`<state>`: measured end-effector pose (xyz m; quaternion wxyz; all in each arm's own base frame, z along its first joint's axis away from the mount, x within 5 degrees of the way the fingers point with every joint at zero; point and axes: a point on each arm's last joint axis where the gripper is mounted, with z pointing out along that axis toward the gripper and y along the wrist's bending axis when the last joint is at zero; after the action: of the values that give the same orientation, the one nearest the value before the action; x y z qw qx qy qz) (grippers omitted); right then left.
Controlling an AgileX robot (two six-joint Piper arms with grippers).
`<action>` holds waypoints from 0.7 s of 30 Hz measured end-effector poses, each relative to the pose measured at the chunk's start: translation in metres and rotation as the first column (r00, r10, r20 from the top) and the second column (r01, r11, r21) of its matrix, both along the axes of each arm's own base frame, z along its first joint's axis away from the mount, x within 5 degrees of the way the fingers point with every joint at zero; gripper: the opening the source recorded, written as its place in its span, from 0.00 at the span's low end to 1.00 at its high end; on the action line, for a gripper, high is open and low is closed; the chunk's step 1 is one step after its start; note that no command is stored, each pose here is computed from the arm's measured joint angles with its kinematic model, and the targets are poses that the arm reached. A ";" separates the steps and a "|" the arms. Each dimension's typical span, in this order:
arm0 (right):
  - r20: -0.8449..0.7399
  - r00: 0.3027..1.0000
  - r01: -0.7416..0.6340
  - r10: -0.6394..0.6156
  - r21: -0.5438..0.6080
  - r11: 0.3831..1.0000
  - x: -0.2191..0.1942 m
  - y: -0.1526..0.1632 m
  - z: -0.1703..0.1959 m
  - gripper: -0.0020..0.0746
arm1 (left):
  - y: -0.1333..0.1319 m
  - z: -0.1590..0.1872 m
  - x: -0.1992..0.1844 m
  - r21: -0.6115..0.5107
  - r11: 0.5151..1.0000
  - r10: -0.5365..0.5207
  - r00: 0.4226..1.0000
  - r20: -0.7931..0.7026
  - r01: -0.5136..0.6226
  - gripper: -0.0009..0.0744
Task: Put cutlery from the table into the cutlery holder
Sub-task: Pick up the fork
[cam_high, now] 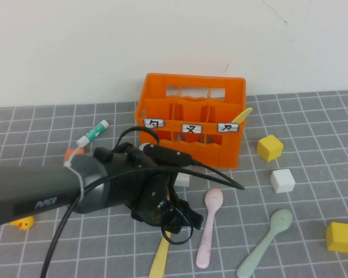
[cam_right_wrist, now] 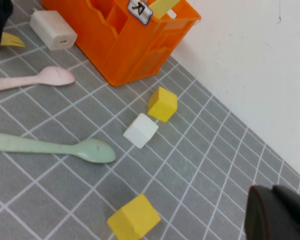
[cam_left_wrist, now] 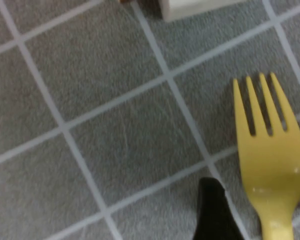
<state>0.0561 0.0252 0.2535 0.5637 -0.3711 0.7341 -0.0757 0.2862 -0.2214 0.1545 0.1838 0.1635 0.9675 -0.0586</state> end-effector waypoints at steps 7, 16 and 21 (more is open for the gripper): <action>0.000 1.000 0.000 0.000 0.000 1.000 0.000 0.000 0.000 0.02 | -0.002 -0.007 0.003 -0.002 1.000 -0.002 1.000 0.009 0.002 0.48; 0.001 1.000 -0.001 0.001 -0.002 1.000 0.000 0.000 0.000 0.02 | -0.003 -0.007 0.003 -0.016 1.000 0.004 1.000 0.011 -0.004 0.41; 0.001 1.000 -0.001 0.001 -0.002 1.000 0.000 0.000 0.000 0.02 | -0.004 -0.007 0.004 -0.031 0.999 0.015 1.000 0.008 -0.015 0.33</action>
<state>0.0561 0.0252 0.2535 0.5636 -0.3717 0.7337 -0.0762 0.2897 -0.2256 0.1478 0.1905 0.1536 0.9670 -0.0714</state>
